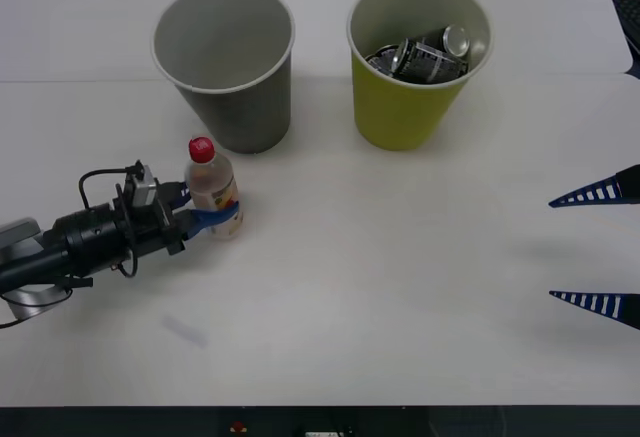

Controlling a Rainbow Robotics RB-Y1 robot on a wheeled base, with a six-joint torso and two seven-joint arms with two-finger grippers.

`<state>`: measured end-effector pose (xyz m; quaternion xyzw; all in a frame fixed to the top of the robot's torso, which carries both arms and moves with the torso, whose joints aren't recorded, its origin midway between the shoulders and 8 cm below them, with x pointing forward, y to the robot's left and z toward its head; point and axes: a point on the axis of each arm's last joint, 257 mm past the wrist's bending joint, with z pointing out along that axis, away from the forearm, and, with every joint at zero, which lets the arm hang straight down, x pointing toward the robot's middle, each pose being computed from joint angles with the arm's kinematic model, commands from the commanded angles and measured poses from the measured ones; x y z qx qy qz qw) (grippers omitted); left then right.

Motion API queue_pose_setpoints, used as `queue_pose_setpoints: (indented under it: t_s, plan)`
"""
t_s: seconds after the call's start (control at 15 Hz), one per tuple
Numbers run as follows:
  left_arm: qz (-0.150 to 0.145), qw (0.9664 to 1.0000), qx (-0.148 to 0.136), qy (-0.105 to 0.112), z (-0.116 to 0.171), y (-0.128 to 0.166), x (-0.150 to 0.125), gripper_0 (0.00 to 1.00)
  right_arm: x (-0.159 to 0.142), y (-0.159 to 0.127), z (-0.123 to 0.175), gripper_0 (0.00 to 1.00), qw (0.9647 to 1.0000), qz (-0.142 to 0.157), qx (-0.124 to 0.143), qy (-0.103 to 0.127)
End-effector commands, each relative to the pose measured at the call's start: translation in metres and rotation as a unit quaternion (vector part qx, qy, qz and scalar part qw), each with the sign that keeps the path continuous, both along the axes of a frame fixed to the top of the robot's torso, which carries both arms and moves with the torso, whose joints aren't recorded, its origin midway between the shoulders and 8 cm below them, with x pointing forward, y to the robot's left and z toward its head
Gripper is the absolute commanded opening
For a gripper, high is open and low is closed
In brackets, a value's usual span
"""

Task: Put the can into the green bin and the plastic bottle into the gray bin

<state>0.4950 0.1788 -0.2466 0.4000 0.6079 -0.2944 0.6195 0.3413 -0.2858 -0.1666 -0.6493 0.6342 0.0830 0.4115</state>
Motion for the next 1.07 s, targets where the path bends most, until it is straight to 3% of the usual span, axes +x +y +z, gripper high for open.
queue_pose_setpoints:
  t_s: [0.07,0.27,0.53,0.93,1.07]
  plan:
    - [-0.010,0.9998,0.015,0.004,0.006,0.016,-0.003,0.00,0.000,0.000,0.000,1.00,1.0000,0.000,0.000,0.000]
    - [-0.036,0.9989,0.020,0.022,0.020,0.032,-0.019,0.00,0.000,0.000,0.000,1.00,1.0000,0.000,0.000,0.000]
    - [-0.048,0.9973,0.046,0.030,0.045,0.053,-0.038,0.00,0.000,0.000,0.000,1.00,1.0000,0.000,0.000,0.000]
    - [-0.042,0.9937,0.078,0.068,0.088,0.065,-0.050,0.00,0.000,0.000,0.000,1.00,1.0000,0.000,0.000,0.000]
    - [-0.033,0.9911,0.089,0.093,0.106,0.065,-0.052,0.00,0.000,0.000,0.000,1.00,1.0000,0.000,0.000,0.000]
